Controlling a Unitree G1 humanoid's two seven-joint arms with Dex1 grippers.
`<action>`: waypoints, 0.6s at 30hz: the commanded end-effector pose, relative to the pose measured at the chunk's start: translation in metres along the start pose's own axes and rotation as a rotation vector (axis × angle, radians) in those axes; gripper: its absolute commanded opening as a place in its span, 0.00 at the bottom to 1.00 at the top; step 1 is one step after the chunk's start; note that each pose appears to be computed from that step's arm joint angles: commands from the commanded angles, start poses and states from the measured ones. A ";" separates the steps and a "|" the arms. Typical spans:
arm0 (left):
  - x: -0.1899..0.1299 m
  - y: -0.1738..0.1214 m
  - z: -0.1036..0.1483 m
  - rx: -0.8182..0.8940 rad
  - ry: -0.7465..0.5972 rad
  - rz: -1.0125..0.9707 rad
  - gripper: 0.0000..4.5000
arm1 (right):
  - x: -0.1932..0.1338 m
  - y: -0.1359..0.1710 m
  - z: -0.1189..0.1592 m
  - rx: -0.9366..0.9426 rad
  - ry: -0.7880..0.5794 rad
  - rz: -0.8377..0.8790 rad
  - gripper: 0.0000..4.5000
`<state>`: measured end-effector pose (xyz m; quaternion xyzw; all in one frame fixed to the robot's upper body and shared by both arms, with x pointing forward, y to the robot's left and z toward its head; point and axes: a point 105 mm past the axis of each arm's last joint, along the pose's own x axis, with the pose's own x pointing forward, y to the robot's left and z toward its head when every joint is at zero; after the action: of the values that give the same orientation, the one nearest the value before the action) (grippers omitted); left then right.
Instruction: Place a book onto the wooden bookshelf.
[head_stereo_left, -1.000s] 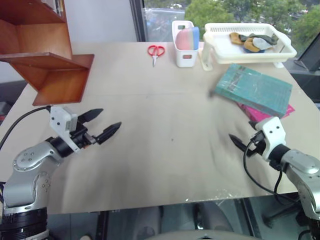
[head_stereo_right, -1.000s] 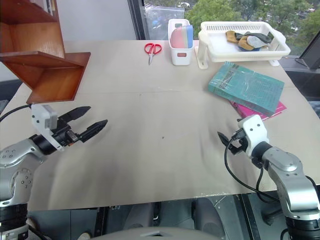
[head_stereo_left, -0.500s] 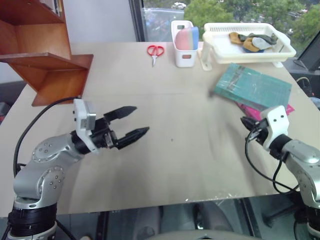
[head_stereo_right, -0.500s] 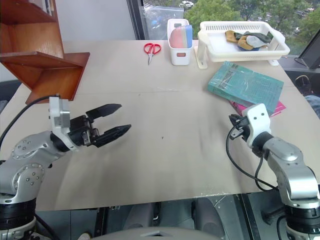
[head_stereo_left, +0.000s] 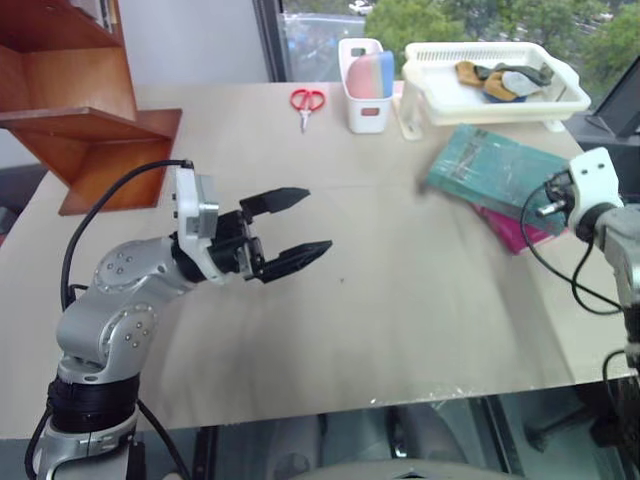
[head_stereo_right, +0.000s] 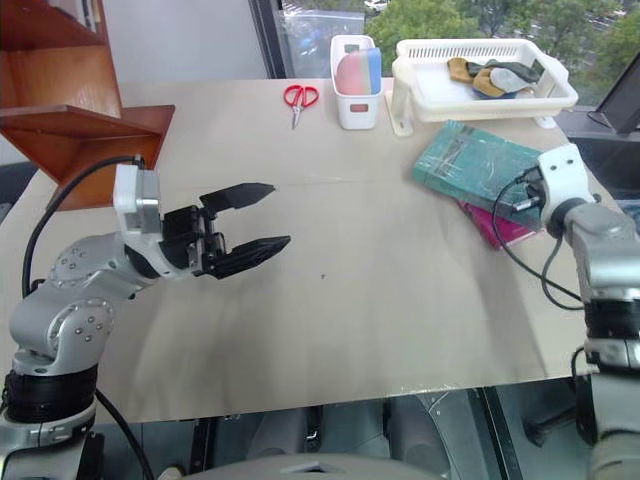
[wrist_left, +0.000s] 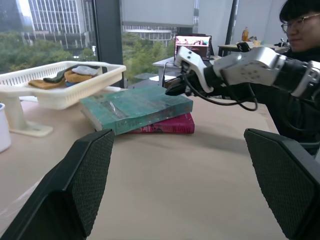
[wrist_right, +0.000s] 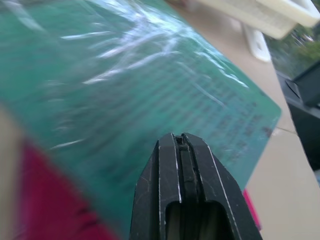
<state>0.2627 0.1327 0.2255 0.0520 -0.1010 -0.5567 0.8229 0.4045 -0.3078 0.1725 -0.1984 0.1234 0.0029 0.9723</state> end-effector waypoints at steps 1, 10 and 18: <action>0.000 -0.002 0.008 0.049 -0.021 0.009 1.00 | 0.011 -0.009 0.006 -0.034 0.012 -0.018 0.00; -0.007 -0.006 0.006 0.044 -0.024 0.069 1.00 | 0.002 0.012 0.007 -0.005 0.020 0.086 0.00; -0.007 -0.007 0.003 0.026 -0.014 0.025 1.00 | -0.029 -0.086 0.031 0.043 -0.071 -0.285 0.00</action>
<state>0.2563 0.1377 0.2160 0.0436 -0.0915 -0.5374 0.8372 0.3991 -0.3374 0.2087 -0.1834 0.0968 -0.0549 0.9767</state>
